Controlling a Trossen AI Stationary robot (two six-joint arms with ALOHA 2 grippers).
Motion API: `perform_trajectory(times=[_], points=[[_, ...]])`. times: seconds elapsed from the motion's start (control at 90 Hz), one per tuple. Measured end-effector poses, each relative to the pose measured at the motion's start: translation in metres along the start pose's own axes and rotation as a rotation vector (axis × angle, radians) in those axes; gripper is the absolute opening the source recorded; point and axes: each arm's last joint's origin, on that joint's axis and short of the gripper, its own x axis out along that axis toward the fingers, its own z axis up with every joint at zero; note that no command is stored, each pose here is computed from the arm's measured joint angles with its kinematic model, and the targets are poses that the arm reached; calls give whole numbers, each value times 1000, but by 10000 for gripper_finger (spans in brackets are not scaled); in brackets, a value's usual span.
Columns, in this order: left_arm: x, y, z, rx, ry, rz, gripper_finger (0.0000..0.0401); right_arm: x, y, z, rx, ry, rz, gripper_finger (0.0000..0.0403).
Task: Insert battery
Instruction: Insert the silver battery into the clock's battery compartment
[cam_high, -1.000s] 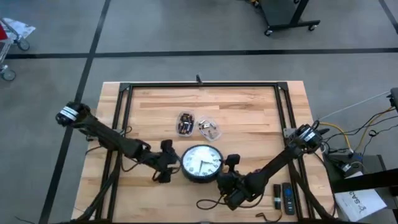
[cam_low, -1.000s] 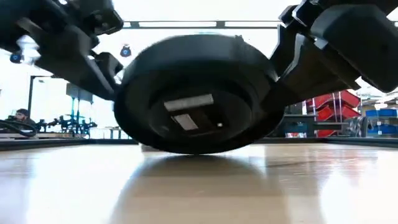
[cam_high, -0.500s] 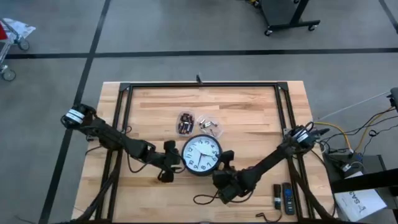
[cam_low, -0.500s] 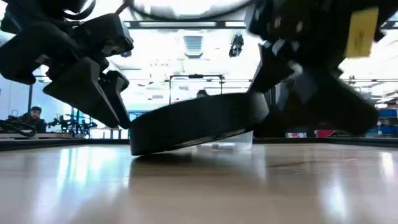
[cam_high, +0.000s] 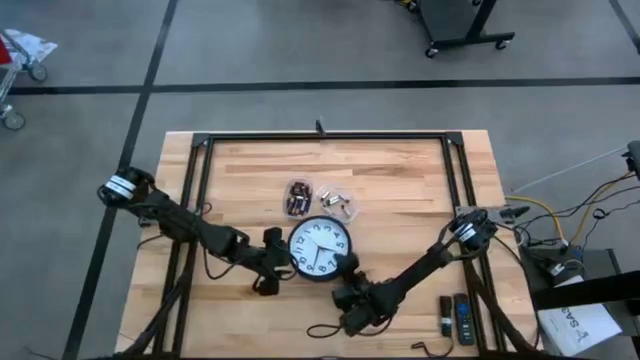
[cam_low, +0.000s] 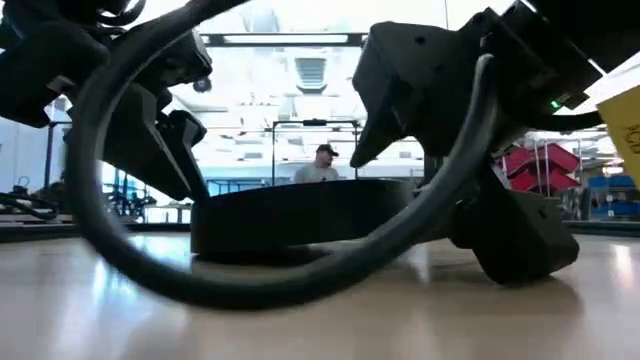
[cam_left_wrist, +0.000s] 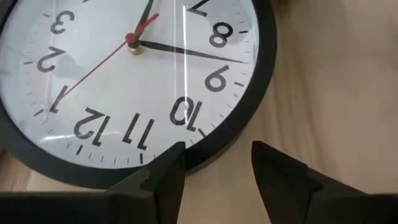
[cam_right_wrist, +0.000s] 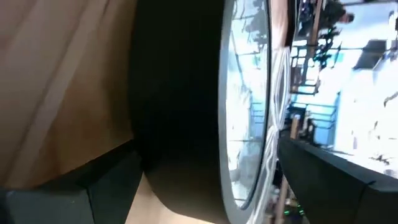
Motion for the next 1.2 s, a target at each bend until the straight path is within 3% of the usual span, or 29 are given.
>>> perform_trajectory(times=[0.178, 0.6, 0.822, 1.011, 1.2], points=[[0, -1, 1, -3, -9, -16, 166, 1, -5, 4, 3, -7, -4, 319], [-16, -21, 14, 14, -88, -107, 154, 4, -11, 6, 54, -7, -23, 157], [-43, -30, 23, 29, -139, -148, 148, -3, -24, 10, 147, -26, -7, 153], [-73, -34, 22, 85, -183, -22, 140, -24, -55, 5, 339, -9, 56, 167], [-98, -36, 18, 172, -291, 199, 147, -44, -98, -14, 632, 36, 274, 153]])
